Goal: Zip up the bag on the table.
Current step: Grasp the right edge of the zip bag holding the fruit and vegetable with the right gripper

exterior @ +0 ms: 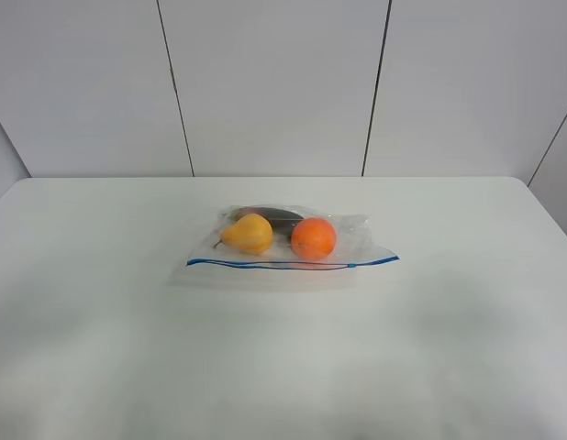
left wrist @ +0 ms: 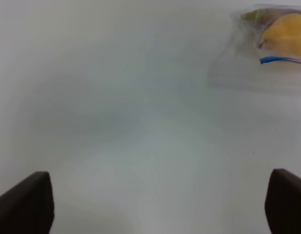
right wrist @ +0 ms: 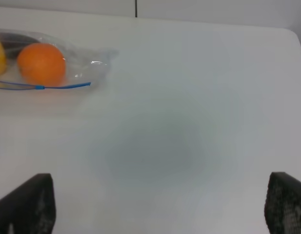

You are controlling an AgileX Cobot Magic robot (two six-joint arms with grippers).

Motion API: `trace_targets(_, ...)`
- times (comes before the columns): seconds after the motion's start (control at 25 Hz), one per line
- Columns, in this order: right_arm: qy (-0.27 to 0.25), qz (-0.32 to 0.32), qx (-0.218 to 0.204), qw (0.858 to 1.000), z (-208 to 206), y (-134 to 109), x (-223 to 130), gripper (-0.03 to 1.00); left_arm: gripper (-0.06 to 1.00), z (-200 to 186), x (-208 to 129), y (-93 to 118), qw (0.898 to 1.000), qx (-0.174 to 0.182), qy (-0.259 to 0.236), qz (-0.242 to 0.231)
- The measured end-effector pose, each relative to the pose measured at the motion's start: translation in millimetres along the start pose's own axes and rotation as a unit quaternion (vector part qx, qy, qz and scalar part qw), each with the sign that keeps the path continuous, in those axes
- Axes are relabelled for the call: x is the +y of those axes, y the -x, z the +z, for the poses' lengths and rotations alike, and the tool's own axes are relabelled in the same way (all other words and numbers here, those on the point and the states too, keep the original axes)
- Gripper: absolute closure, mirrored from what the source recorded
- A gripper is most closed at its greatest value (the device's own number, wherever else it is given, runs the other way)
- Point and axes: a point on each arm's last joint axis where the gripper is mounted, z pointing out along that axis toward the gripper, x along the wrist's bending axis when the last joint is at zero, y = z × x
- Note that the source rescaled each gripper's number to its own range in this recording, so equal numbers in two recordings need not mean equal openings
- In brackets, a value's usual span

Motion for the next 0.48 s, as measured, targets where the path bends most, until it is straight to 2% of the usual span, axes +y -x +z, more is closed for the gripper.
trace_targets(0.32,-0.003,0.002,0.003,1.0,0.5,-0.2,2.1,-0.03,-0.06,0.0,0.0,0.0,1.0,0.0,0.0,0.0)
trace_targets(0.48,-0.05,0.008,0.01,0.999,10.2,2.0,31.1,-0.03,-0.06,0.0,0.0,0.0,1.0,0.0,0.0,0.0)
